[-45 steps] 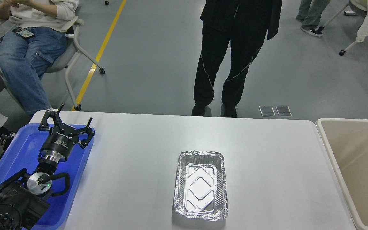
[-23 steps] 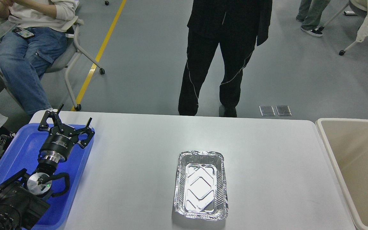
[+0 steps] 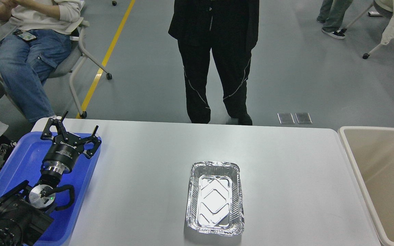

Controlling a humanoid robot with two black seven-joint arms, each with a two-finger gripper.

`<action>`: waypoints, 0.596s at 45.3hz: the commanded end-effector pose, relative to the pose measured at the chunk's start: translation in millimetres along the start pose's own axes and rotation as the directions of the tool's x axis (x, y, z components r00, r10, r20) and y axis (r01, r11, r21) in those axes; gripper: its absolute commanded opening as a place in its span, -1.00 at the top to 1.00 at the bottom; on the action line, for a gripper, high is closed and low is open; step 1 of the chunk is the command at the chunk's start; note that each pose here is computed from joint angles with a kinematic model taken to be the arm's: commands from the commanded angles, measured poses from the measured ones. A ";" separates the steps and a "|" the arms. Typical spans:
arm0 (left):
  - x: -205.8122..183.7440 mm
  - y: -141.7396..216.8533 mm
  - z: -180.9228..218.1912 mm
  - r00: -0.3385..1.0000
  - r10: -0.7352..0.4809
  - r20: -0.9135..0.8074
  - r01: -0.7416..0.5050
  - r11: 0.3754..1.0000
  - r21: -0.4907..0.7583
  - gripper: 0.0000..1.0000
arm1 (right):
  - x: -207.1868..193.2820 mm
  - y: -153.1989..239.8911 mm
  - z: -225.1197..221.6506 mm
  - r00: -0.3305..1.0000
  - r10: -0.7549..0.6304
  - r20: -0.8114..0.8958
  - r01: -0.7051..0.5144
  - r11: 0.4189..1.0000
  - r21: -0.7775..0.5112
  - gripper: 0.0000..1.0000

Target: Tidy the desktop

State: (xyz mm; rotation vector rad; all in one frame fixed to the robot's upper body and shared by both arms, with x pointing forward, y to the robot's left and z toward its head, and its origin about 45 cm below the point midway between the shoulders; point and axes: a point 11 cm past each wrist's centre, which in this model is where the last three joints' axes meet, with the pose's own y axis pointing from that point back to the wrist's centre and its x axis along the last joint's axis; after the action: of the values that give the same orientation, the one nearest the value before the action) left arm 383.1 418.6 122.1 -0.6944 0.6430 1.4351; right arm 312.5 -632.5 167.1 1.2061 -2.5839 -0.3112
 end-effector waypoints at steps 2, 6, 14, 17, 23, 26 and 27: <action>-0.3 -0.3 0.1 1.000 -0.001 0.000 0.001 1.000 0.000 -1.00 | -40.8 14.0 -23.0 0.931 -0.236 0.279 0.214 0.971 0.106 -1.00; -0.3 -0.3 0.1 1.000 -0.001 0.000 0.001 1.000 0.000 -1.00 | -58.6 27.8 -23.4 0.888 -0.313 0.337 0.279 0.949 0.147 -1.00; -0.3 -0.3 0.1 1.000 -0.001 0.000 0.001 1.000 0.000 -1.00 | -115.6 60.5 -29.2 0.816 -0.482 0.320 0.411 0.872 0.267 -1.00; -0.3 -0.3 0.1 1.000 -0.001 0.000 0.001 1.000 0.000 -1.00 | -133.2 69.3 -21.5 0.800 -0.510 0.316 0.434 0.855 0.282 -1.00; -0.3 -0.3 0.1 1.000 -0.001 0.000 0.001 1.000 0.000 -1.00 | -156.8 80.8 -14.7 0.768 -0.544 0.337 0.440 0.831 0.339 -1.00; -0.7 -0.5 -0.2 1.000 -0.002 0.000 0.002 1.000 0.001 -1.00 | -167.1 86.2 -7.9 0.755 -0.556 0.346 0.447 0.824 0.350 -1.00; -0.3 -0.3 0.1 1.000 -0.001 0.000 0.001 1.000 0.000 -1.00 | -170.1 87.3 -5.5 0.753 -0.559 0.346 0.450 0.822 0.349 -1.00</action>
State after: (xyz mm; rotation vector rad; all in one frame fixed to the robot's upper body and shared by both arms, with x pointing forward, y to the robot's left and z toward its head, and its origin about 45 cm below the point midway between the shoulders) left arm 383.3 418.4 122.3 -0.6945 0.6427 1.4344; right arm 354.1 -491.7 172.6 2.0034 -2.6337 -0.4807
